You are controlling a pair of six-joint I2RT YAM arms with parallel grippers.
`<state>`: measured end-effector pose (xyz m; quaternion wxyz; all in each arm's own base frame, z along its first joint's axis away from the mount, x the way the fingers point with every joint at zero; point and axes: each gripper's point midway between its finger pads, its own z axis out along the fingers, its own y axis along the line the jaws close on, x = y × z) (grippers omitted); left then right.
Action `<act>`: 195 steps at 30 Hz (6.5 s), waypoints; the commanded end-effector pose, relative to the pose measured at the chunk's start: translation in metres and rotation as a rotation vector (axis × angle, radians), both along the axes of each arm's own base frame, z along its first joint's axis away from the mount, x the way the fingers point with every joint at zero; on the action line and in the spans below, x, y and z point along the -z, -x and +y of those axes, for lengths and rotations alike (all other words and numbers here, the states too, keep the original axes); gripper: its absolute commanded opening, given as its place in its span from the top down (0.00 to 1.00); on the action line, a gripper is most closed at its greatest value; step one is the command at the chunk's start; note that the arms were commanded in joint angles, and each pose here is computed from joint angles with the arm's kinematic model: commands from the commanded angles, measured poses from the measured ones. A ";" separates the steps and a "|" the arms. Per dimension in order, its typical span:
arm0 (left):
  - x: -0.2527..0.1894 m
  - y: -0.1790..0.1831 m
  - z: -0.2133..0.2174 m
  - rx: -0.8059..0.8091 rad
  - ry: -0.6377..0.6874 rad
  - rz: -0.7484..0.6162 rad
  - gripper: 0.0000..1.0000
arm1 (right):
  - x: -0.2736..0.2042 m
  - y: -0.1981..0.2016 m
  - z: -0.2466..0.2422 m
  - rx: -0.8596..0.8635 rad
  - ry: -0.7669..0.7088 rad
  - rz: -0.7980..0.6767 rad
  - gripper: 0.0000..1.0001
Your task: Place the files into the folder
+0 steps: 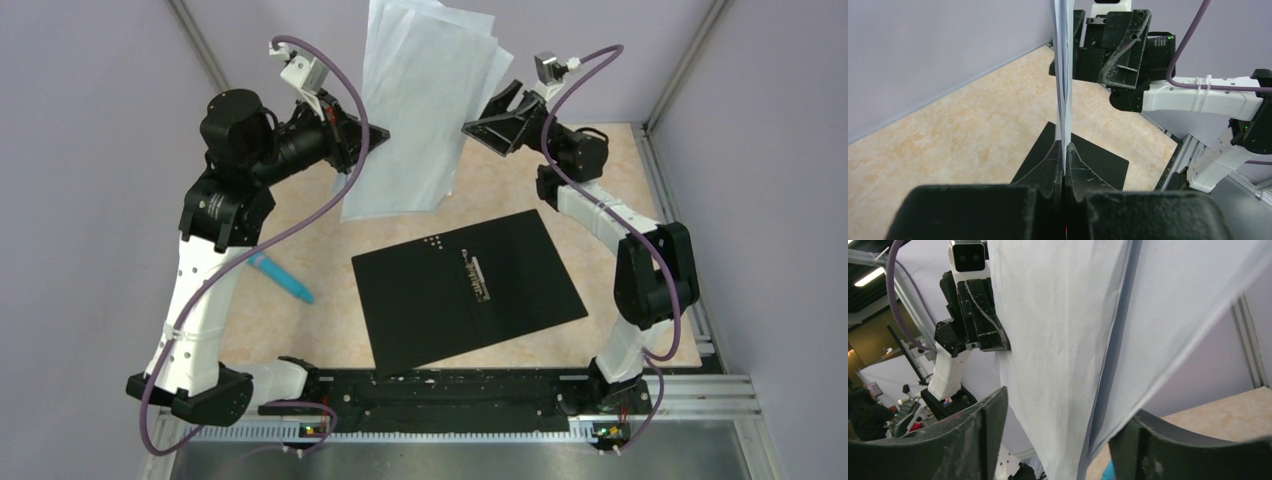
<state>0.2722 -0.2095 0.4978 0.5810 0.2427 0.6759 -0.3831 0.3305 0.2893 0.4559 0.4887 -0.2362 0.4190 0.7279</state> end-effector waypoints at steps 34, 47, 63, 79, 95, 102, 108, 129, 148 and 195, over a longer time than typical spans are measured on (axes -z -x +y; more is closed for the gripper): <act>0.167 -0.102 0.000 -0.248 0.091 -0.003 0.56 | 0.120 -0.047 0.013 0.442 0.348 -0.217 1.00; 0.235 -0.168 -0.007 -0.316 0.043 -0.215 0.53 | 0.175 -0.103 0.002 0.700 0.251 -0.276 1.00; 0.271 -0.208 -0.010 -0.324 -0.023 -0.248 0.36 | 0.211 -0.142 0.005 0.785 0.304 -0.269 0.84; 0.286 -0.187 -0.017 -0.181 -0.020 -0.189 0.27 | 0.227 -0.113 -0.002 0.726 0.333 -0.239 0.57; 0.280 -0.159 -0.015 -0.096 -0.024 -0.190 0.26 | 0.229 -0.090 -0.001 0.664 0.332 -0.218 0.44; 0.274 -0.166 -0.008 -0.121 -0.018 -0.195 0.27 | 0.229 -0.094 0.010 0.635 0.341 -0.218 0.42; 0.266 -0.168 -0.019 -0.065 0.024 -0.181 0.23 | 0.226 -0.094 0.011 0.643 0.359 -0.235 0.42; 0.259 -0.174 -0.037 -0.077 0.097 -0.169 0.22 | 0.222 -0.083 0.009 0.626 0.365 -0.228 0.39; 0.252 -0.180 -0.014 -0.097 0.058 -0.178 0.20 | 0.234 -0.079 0.016 0.585 0.347 -0.208 0.44; 0.029 -0.010 0.029 0.139 0.074 -0.547 0.20 | 0.001 0.071 -0.007 0.340 0.389 -0.546 1.00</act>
